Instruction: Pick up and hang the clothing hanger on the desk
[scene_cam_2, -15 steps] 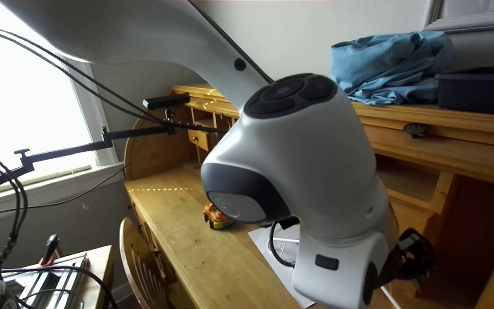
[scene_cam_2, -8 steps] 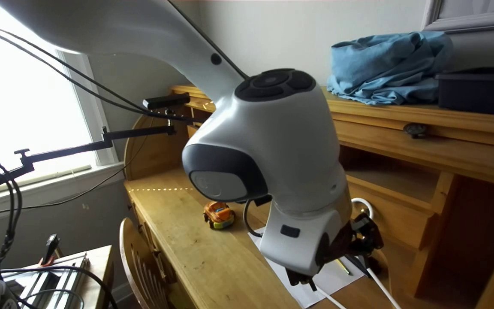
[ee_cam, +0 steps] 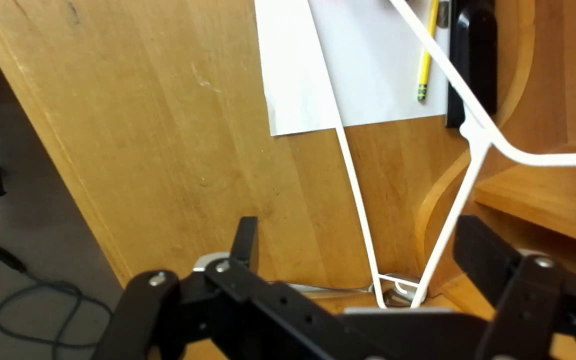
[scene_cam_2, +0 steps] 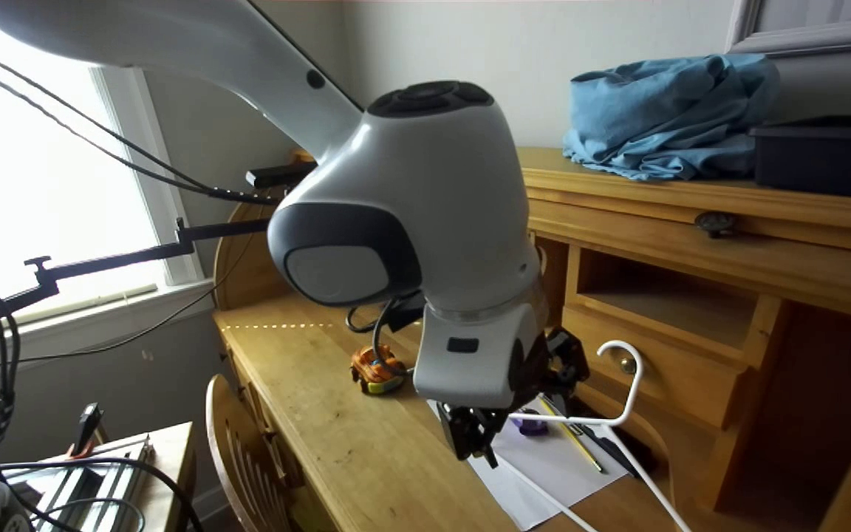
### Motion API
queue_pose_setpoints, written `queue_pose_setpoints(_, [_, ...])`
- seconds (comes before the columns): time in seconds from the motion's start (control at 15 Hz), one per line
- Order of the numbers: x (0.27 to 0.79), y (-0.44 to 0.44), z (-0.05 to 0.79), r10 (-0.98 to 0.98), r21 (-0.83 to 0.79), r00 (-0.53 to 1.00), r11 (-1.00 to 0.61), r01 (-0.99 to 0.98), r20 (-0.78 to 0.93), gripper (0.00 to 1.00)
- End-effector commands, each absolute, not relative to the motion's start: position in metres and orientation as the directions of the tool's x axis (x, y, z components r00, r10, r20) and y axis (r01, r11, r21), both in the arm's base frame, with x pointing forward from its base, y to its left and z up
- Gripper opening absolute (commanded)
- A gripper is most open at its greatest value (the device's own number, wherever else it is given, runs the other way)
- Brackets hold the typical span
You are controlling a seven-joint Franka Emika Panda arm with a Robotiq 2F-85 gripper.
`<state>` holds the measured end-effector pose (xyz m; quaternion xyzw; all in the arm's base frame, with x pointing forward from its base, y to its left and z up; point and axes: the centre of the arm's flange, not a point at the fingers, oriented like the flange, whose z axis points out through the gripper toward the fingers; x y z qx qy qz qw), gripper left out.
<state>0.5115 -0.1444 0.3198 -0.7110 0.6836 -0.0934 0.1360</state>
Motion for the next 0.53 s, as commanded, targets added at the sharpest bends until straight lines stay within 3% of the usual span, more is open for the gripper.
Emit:
queue_pose_setpoints(0.0, [0.488,-0.130,0.338,-0.973,-0.315,0.230,-0.216,-0.924,-0.005,1.00])
queue_pose_setpoints(0.47, [0.472,-0.109,0.349,-0.822,-0.290,0.569,-0.550,-0.784,0.019,1.00])
